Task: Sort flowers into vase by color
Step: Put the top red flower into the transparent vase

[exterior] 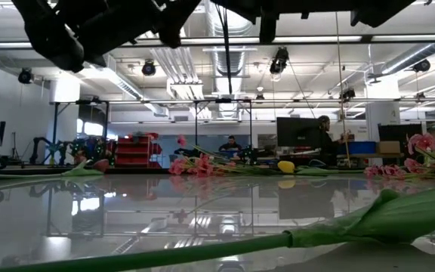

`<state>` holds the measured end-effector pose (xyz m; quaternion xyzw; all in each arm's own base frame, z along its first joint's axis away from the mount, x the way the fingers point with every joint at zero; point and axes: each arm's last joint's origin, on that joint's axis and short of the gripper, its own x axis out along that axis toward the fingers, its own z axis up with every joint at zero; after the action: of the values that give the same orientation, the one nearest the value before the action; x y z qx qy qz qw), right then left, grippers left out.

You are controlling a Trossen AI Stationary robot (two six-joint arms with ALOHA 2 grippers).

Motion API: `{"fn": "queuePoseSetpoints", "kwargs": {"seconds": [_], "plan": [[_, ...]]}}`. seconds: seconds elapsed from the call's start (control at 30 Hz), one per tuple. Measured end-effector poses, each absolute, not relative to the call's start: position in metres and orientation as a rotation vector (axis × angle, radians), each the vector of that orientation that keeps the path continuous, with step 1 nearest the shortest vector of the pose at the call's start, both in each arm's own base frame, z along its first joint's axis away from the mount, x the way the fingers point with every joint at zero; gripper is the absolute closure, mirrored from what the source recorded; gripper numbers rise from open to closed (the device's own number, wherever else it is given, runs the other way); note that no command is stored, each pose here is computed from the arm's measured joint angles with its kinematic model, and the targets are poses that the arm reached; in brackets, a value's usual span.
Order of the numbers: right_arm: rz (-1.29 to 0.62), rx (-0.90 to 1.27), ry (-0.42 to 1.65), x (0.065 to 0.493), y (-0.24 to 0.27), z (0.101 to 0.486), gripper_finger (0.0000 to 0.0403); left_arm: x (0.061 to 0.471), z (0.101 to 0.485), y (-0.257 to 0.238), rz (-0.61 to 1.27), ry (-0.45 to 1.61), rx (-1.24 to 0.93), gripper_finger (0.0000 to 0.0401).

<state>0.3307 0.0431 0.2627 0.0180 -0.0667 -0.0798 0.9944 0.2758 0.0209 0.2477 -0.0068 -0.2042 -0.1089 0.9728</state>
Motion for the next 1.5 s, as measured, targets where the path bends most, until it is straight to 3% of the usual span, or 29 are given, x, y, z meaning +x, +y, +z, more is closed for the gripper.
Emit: {"fn": "queuePoseSetpoints", "kwargs": {"seconds": [0.47,0.6,0.73,0.93,1.1,1.3,1.5], "plan": [[-0.163,0.022,-0.07,0.332,0.042,0.257,0.0392,0.315,0.274,0.029,-0.258,-0.142,-0.011,0.0212],[-0.163,0.023,-0.064,0.332,0.042,0.256,0.0375,0.321,0.282,0.031,-0.249,-0.099,-0.008,0.0266],[-0.162,0.023,-0.046,0.332,0.042,0.255,0.0332,0.312,0.292,0.033,-0.296,-0.066,0.001,0.037],[-0.141,0.008,-0.058,0.323,0.048,0.267,0.0245,0.279,0.313,0.034,-0.287,0.064,-0.004,0.0395],[-0.12,-0.037,-0.084,0.308,0.053,0.287,0.0195,0.229,0.361,0.025,-0.308,0.259,0.051,0.04],[-0.123,-0.05,-0.105,0.3,0.052,0.297,0.0175,0.157,0.408,0.009,-0.309,0.348,0.037,0.0401],[-0.208,-0.062,-0.074,0.304,0.05,0.289,0.0177,0.102,0.413,0.0,-0.143,0.372,-0.066,0.0401]]}}
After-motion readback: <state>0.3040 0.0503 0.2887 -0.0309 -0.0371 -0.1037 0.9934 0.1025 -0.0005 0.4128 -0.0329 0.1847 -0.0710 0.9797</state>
